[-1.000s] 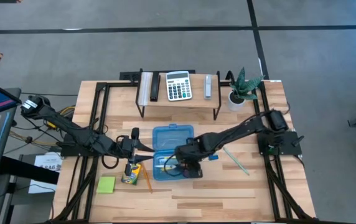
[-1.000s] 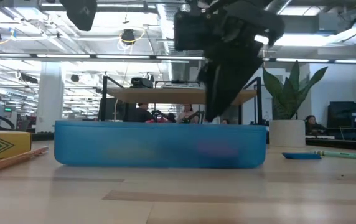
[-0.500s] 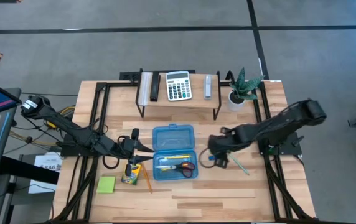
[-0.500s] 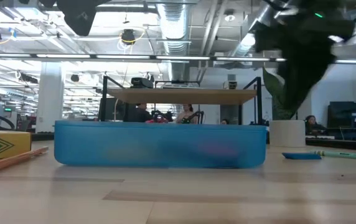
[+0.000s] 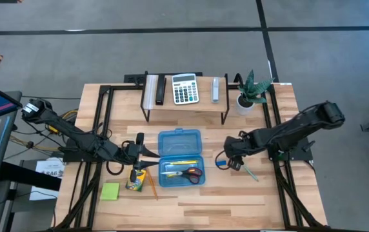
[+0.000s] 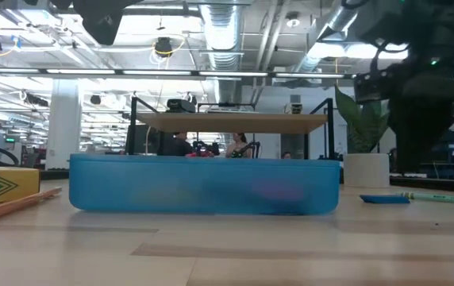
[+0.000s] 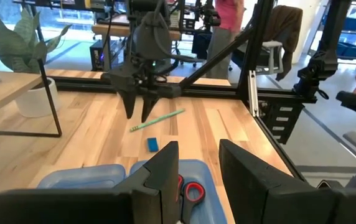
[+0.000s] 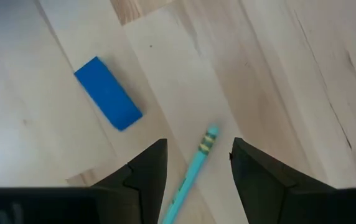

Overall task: Pack school essentials
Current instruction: Put the blue pencil into the supply box

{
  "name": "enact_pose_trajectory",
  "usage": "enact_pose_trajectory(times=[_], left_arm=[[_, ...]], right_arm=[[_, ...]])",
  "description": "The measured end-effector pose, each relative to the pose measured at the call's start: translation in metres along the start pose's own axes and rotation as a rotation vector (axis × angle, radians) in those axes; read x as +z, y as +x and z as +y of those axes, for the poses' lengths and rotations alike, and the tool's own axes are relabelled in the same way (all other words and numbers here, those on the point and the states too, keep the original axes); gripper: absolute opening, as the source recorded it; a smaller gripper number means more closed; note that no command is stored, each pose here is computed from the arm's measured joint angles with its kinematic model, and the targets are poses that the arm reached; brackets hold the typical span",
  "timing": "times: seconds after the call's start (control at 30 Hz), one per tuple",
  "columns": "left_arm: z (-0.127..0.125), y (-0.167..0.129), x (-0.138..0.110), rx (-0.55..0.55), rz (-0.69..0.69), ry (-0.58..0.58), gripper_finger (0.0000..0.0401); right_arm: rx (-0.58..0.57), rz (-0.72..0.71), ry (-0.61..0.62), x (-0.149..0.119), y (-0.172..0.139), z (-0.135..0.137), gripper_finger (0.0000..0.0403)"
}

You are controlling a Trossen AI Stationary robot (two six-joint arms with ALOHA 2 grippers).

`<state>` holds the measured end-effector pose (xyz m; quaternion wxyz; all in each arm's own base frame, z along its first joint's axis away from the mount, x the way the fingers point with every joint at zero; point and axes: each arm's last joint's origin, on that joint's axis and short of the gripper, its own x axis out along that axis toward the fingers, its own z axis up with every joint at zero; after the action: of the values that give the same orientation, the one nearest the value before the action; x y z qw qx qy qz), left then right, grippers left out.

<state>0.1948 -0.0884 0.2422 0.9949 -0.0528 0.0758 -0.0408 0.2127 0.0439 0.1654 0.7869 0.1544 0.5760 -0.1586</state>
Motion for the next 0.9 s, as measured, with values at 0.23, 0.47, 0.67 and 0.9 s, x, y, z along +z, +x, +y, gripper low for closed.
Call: enact_pose_trajectory(times=[0.23, 0.47, 0.67, 0.9], left_arm=[[0.0, 0.0, 0.0, 0.001, 0.004, 0.002, 0.0102], [0.0, 0.0, -0.001, 0.001, 0.008, -0.001, 0.0102], [0.0, 0.0, -0.001, 0.001, 0.008, -0.002, 0.0102], [0.0, 0.0, -0.001, 0.001, 0.008, -0.002, 0.0102]], right_arm=[[-0.026, 0.026, 0.0, 0.006, 0.013, -0.004, 0.0192], [-0.084, 0.092, 0.032, 0.012, 0.031, -0.016, 0.019], [-0.07, 0.132, 0.037, 0.014, 0.037, -0.018, 0.0189], [-0.079, 0.155, 0.052, 0.011, 0.035, -0.019, 0.0188]])
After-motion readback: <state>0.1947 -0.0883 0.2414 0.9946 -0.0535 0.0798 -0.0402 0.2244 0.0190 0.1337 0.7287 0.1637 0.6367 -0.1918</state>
